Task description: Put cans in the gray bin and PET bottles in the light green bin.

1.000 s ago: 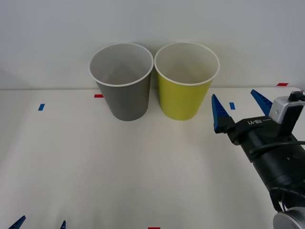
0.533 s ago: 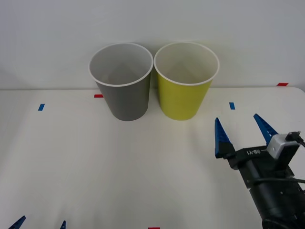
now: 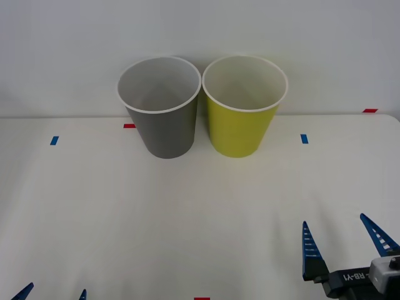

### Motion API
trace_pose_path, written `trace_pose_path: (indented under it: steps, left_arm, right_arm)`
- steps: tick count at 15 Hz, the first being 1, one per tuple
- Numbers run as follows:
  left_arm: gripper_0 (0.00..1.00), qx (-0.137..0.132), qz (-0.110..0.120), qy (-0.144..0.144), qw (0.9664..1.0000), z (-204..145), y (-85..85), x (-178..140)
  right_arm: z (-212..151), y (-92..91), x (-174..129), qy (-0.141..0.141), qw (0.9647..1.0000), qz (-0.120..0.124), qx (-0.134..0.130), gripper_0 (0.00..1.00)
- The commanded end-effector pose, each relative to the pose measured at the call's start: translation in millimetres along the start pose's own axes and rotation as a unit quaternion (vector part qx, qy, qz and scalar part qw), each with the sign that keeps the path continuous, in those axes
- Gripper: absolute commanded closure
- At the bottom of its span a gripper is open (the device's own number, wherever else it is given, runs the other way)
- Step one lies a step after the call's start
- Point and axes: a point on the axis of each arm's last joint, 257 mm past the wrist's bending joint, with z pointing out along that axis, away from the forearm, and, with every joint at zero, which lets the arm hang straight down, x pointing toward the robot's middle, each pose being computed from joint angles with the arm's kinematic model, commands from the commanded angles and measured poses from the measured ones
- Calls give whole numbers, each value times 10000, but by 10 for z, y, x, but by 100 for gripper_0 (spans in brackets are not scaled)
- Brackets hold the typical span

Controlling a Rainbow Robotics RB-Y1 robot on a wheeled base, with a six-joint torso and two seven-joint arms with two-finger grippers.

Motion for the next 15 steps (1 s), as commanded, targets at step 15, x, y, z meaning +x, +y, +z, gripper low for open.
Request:
trace_pose_path:
  steps: [15]
  left_arm:
    - [0,0,0,0,10000,0,0,0]
  right_arm:
    - [-892,-36,724,1289,9907,328,279,0]
